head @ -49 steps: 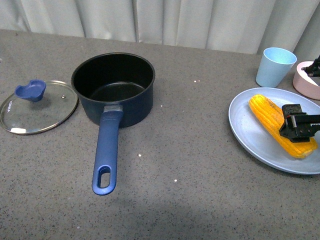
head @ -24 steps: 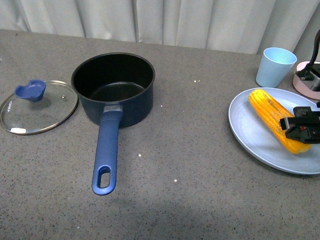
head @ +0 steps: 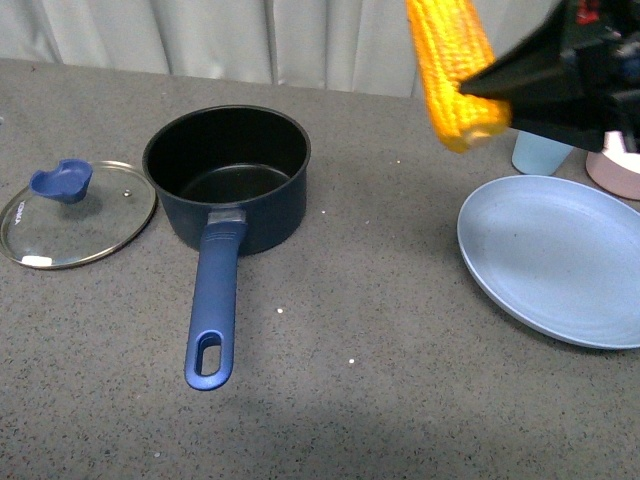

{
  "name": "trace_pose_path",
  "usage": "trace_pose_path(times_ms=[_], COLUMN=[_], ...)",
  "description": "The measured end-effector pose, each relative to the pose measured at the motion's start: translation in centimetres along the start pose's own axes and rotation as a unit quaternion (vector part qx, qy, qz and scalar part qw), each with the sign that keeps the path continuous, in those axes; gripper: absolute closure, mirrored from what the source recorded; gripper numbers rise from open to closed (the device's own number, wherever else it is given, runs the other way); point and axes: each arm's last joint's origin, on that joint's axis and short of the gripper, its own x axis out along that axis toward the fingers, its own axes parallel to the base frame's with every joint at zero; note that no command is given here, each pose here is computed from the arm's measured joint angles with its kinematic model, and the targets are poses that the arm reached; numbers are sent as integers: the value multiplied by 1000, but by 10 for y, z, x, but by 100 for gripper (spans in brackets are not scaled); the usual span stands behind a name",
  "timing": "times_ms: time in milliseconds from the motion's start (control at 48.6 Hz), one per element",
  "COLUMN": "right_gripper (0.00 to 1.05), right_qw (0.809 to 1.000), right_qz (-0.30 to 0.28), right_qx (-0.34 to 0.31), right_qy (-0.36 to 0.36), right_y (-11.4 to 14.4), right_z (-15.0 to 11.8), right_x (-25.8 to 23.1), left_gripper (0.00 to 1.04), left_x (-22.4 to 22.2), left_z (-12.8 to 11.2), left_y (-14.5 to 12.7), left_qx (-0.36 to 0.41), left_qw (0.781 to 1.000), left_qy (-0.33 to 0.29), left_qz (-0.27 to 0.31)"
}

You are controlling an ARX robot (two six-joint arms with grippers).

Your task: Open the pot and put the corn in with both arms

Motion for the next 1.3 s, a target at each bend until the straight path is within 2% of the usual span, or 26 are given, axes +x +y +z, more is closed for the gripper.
trace_pose_path(times_ms=[123,432,885,1070,1297], right_gripper=[89,89,91,59,9], right_qw=[998,990,987,987,989], right_qz=[55,88,71,71,68], right_qx=[34,61,84,77,71], right_qy=[25,89,119,118,106], right_y=[22,50,46,45,42], right_z=[9,10,16,16,18], right_x=[44,119,161,161,156], left_gripper=[6,6,6,6,6], left_x=[0,0,0,0,0], left_z=[0,0,0,0,0], left_y=[0,0,0,0,0], left_qx=[0,0,0,0,0], left_qw=[1000,1000,1000,1000,1000], left_qy=[0,0,0,0,0], left_qz=[0,0,0,0,0])
